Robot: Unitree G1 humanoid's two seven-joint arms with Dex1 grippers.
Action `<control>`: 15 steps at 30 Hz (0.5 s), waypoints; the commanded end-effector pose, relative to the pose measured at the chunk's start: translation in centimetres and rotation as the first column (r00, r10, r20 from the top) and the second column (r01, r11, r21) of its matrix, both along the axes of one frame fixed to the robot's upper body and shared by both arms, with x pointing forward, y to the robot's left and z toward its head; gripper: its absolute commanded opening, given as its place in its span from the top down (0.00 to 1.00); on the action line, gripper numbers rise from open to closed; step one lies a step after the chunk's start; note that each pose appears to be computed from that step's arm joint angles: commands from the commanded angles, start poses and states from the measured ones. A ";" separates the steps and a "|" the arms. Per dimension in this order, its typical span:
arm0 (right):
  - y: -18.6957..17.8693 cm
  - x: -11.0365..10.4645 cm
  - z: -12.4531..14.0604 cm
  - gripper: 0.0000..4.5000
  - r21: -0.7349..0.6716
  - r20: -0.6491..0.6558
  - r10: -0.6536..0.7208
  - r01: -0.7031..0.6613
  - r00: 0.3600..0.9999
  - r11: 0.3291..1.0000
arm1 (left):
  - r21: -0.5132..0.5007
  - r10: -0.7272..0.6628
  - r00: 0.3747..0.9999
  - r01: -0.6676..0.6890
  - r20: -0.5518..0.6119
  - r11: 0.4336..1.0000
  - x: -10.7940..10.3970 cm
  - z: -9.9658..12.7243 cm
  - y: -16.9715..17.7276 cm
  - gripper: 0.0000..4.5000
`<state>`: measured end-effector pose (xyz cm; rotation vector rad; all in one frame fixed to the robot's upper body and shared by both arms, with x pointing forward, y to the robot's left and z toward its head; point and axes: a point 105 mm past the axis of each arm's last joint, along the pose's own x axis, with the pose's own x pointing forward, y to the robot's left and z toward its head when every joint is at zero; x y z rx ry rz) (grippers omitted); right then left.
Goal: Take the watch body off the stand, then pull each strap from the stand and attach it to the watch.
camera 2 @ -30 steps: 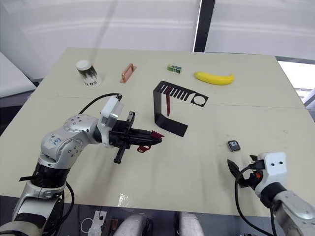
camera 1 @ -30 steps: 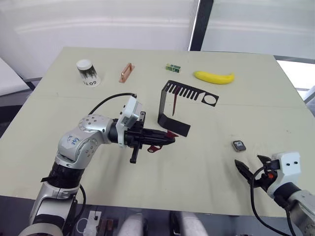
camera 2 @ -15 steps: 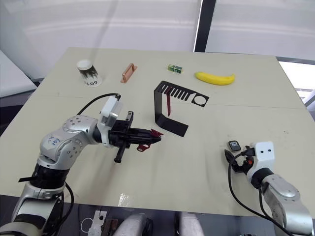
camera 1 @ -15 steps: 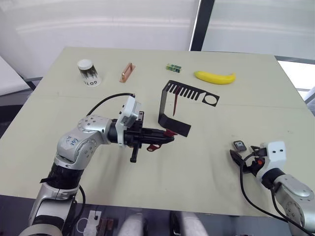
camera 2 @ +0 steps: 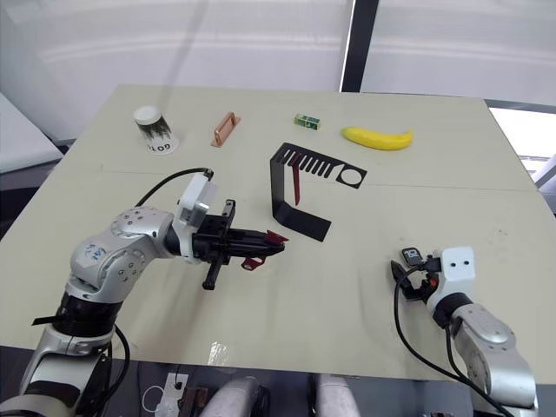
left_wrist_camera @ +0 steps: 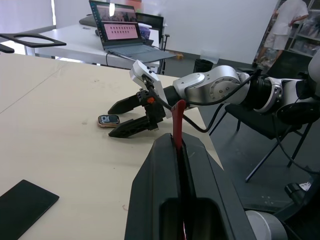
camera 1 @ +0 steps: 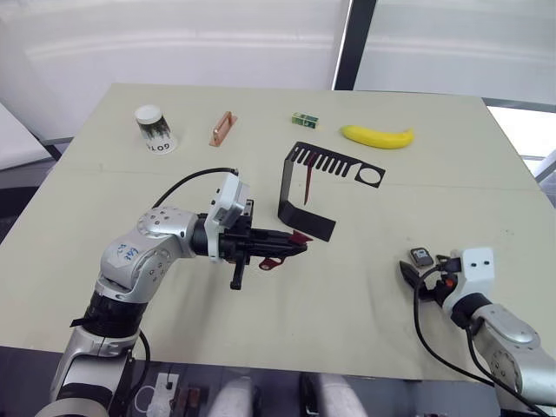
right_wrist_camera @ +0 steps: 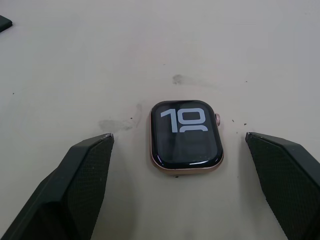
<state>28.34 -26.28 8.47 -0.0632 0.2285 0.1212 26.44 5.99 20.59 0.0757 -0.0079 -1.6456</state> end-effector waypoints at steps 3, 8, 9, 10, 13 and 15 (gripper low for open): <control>-0.6 0.0 -0.4 0.00 -0.018 -0.018 -0.043 0.043 0.999 0.999 | -0.020 -0.007 0.998 0.009 0.056 1.000 -0.5 1.0 -0.1 1.00; -1.2 -0.2 -0.8 0.31 -0.043 -0.034 -0.083 0.082 0.996 0.996 | -0.024 -0.006 0.999 0.007 0.053 1.000 -0.6 1.0 -0.2 1.00; -1.3 -0.2 -0.8 0.40 -0.046 -0.035 -0.088 0.086 0.995 0.995 | -0.025 -0.005 0.999 0.006 0.052 1.000 -0.6 0.9 -0.2 1.00; -1.3 -0.3 -0.7 0.51 -0.049 -0.035 -0.087 0.086 0.996 0.995 | -0.026 -0.004 0.999 0.005 0.052 1.000 -0.6 0.9 -0.2 1.00; -0.9 -0.3 0.2 0.64 -0.055 -0.020 -0.063 0.062 0.998 0.997 | -0.026 0.000 0.999 0.001 0.050 1.000 -0.5 0.8 -0.1 1.00; -0.4 -0.3 1.0 0.64 -0.071 -0.008 -0.035 0.034 0.999 0.997 | -0.021 0.006 0.999 -0.005 0.052 1.000 -0.5 0.7 0.1 1.00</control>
